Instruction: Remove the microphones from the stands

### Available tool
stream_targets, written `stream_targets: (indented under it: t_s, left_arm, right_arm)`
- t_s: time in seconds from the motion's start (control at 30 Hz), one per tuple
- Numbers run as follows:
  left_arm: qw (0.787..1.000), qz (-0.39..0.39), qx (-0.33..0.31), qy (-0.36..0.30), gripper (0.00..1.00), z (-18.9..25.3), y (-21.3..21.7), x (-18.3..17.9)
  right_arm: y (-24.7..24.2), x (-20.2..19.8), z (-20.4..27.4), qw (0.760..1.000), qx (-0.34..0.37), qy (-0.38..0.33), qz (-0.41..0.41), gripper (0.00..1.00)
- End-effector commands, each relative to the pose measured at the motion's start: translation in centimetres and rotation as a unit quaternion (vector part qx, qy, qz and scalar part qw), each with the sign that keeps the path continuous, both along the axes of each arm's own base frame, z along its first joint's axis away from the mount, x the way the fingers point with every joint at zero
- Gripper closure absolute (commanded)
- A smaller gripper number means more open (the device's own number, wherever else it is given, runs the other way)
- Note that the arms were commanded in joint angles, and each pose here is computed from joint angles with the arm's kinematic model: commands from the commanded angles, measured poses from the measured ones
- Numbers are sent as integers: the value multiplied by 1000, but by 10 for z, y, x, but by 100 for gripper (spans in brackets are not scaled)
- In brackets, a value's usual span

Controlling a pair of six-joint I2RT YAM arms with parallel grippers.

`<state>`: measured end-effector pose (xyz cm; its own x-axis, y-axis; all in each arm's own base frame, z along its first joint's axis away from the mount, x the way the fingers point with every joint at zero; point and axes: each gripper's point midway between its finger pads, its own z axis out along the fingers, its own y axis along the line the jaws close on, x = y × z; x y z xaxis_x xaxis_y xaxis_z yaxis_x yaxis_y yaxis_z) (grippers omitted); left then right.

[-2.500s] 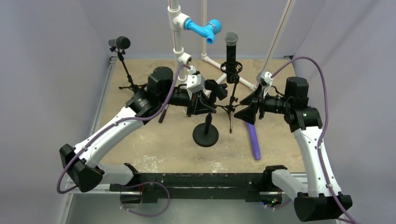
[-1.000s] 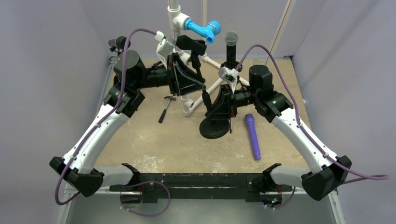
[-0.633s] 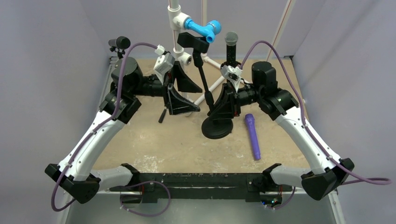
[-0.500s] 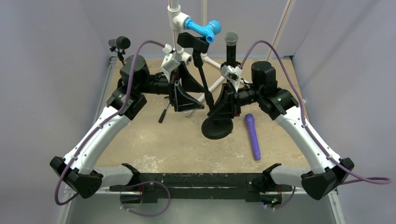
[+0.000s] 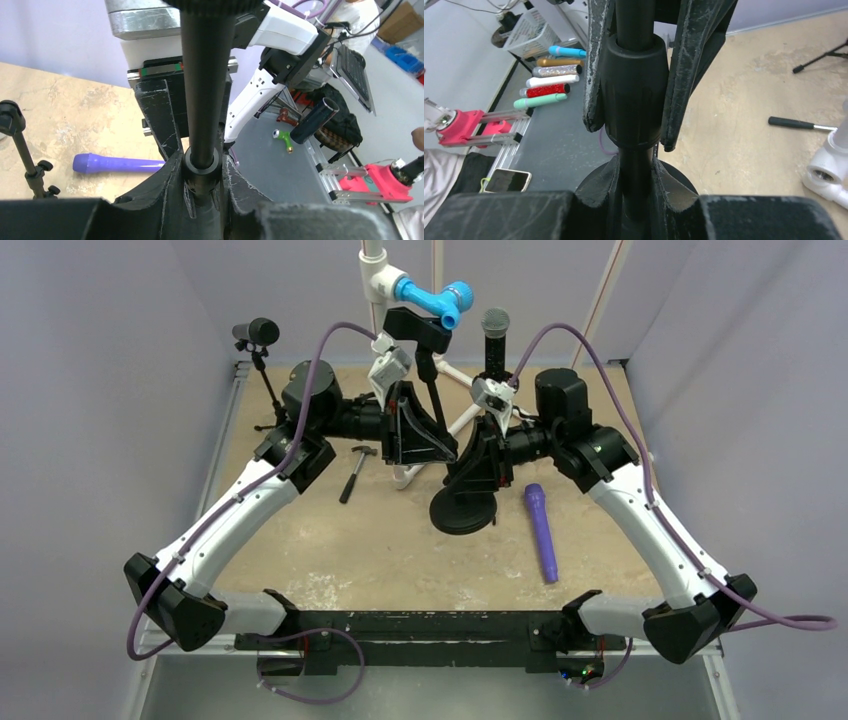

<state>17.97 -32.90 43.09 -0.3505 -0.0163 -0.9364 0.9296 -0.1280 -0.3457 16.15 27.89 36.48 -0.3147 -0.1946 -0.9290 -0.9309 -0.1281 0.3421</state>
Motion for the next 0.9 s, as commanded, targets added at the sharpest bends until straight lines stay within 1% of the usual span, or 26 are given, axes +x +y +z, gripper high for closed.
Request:
stream_targets:
  t_s: [0.0, 0.03, 0.1, 0.17, 0.27, 0.3, 0.37, 0.47, 0.53, 0.6, 0.63, 0.7, 0.77, 0.87]
  left_arm:
    - [995, 77, -47, 40, 100, 29, -2, 18]
    - [991, 104, -41, 73, 100, 28, 0, 25]
    - [980, 149, -9, 133, 100, 18, 3, 34]
    - [968, 189, 6, 165, 100, 17, 10, 40]
    - [951, 228, 11, 207, 100, 20, 20, 46]
    - [948, 230, 7, 220, 98, 23, 23, 47]
    - [945, 230, 0, 231, 81, 29, 27, 45]
    - [957, 211, -17, 196, 50, 41, 31, 37]
    - [969, 193, -31, 149, 29, 48, 36, 30]
    - [981, 174, -33, 81, 12, 51, 40, 22]
    - [985, 162, -30, 46, 7, 51, 42, 16]
    - [991, 127, -19, -22, 4, 46, 43, 4]
    - [994, 79, -10, -75, 3, 39, 43, -9]
    - [992, 21, -5, -124, 6, 31, 42, -21]
  right_arm:
    - [1, 13, 24, 997, 1, -70, -44, 100]
    - [0, 18, 25, 996, -5, -75, -56, 100]
    - [0, 26, 26, 993, -15, -88, -77, 100]
    - [0, 33, 28, 991, -23, -98, -92, 100]
    - [1, 39, 28, 989, -32, -104, -104, 100]
    - [1, 41, 28, 988, -33, -106, -107, 100]
    - [1, 42, 30, 987, -34, -110, -109, 100]
    - [-1, 38, 33, 987, -32, -119, -102, 100]
    - [-2, 31, 37, 989, -23, -121, -86, 100]
    - [-3, 20, 42, 990, -10, -123, -63, 100]
    - [-3, 15, 43, 991, -4, -122, -51, 100]
    - [-3, 2, 49, 993, 10, -117, -24, 100]
    - [-4, -13, 57, 994, 31, -102, 13, 100]
    - [-5, -29, 69, 994, 54, -78, 53, 100]
